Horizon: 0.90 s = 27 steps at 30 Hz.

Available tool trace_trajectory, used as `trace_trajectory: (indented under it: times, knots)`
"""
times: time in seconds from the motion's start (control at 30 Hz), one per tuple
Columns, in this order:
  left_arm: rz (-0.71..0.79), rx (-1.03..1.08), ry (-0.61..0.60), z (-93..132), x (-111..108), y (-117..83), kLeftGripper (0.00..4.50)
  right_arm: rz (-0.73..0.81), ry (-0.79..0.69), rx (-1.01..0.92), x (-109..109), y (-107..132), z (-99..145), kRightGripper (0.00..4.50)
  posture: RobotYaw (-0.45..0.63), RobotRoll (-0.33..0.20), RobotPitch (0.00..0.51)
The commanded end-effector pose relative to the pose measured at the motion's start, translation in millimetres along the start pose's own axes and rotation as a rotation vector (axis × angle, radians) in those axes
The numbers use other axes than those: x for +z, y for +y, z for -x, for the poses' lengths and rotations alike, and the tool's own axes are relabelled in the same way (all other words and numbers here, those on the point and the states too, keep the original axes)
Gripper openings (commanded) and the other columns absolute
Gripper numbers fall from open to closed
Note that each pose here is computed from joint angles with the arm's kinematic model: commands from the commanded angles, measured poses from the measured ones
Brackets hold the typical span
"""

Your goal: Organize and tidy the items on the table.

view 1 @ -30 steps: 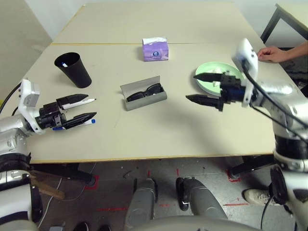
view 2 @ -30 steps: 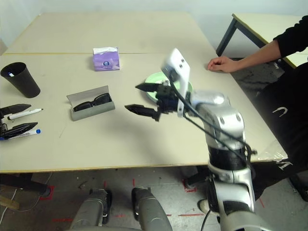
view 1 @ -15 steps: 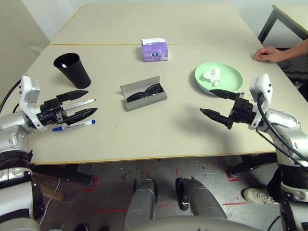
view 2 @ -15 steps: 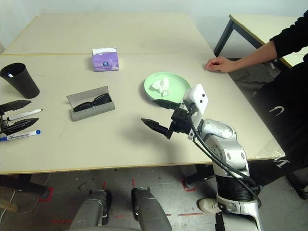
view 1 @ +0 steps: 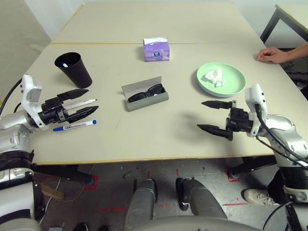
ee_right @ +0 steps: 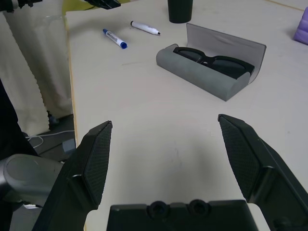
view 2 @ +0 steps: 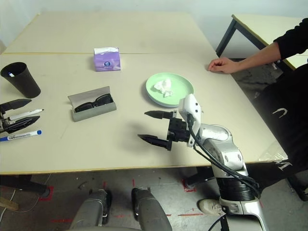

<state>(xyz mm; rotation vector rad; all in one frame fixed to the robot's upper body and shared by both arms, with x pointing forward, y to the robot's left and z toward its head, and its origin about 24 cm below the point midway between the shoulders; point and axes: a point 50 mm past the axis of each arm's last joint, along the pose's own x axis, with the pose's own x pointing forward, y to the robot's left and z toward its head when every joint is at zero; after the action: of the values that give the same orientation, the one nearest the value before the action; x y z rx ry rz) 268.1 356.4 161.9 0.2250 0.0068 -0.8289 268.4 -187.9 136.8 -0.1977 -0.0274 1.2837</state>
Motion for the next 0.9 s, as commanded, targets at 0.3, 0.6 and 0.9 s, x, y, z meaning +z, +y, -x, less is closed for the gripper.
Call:
trace_trajectory:
  times: [0.3, 0.6, 0.9]
  knots:
    - [-0.017, 0.207, -0.002, -26, -4, 11, 2.54, -0.019, 0.004, -0.087, -8, -5, 7, 4.5, -0.02, 0.0, 0.152]
    - [-0.011, 0.275, 0.005, -70, -15, 14, 0.03, -0.016, -0.003, -0.136, -6, -5, 8, 4.5, -0.06, 0.0, 0.148]
    - [0.007, 0.33, 0.042, -92, -21, 20, 0.03, -0.008, -0.018, -0.168, 0, -3, 7, 4.5, -0.09, 0.0, 0.147]
